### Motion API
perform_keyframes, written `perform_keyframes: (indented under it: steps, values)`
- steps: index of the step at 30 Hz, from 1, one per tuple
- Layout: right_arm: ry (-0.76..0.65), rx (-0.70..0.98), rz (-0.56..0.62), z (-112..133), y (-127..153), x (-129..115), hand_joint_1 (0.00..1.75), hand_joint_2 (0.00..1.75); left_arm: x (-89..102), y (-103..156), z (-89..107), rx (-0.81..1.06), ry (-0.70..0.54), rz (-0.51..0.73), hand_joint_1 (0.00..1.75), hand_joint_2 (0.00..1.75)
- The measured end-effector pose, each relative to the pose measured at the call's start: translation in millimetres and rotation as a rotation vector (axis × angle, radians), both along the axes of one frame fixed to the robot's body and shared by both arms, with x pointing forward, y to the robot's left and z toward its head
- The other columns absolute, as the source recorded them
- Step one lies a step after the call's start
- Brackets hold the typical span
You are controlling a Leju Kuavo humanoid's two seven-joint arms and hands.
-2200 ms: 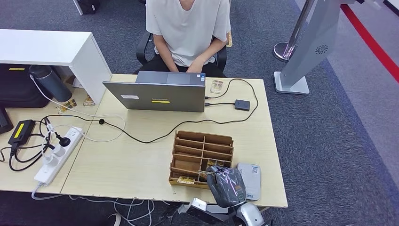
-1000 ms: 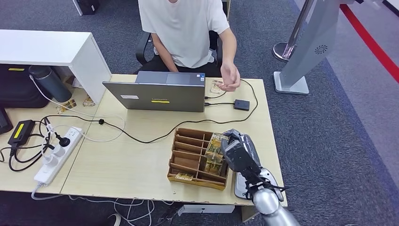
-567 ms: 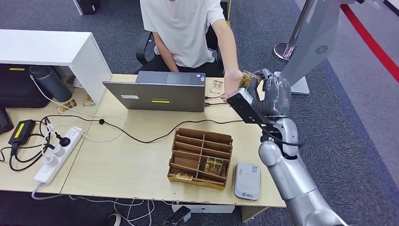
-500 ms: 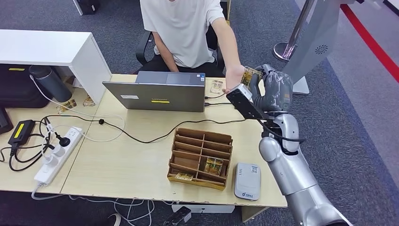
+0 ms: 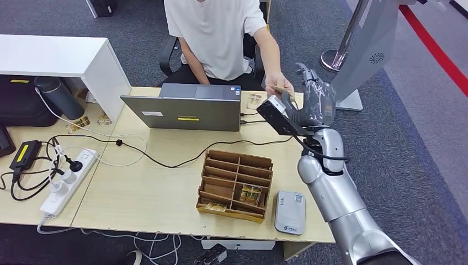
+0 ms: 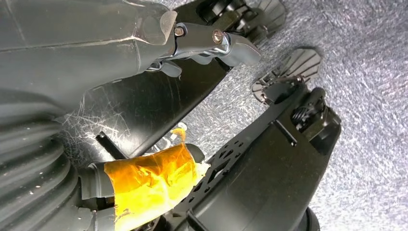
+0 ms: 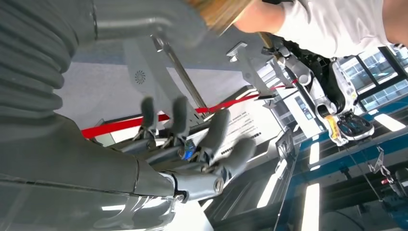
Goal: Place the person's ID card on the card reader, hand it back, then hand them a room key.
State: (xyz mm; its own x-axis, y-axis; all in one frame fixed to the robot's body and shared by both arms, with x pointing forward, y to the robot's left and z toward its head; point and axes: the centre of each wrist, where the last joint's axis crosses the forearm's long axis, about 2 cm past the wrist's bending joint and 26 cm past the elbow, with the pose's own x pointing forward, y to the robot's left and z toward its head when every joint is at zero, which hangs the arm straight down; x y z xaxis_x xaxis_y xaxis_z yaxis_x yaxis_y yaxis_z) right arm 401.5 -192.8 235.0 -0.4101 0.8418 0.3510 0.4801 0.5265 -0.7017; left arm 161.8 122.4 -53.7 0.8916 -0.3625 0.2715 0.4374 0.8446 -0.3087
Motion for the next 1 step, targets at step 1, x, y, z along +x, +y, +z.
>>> perform_keyframes:
  steps: [1]
  values:
    - [0.001,-0.004,-0.002,-0.3,0.2,0.0,0.0,1.75,0.0,0.1,0.0,0.003,-0.001,0.002,0.0,1.75]
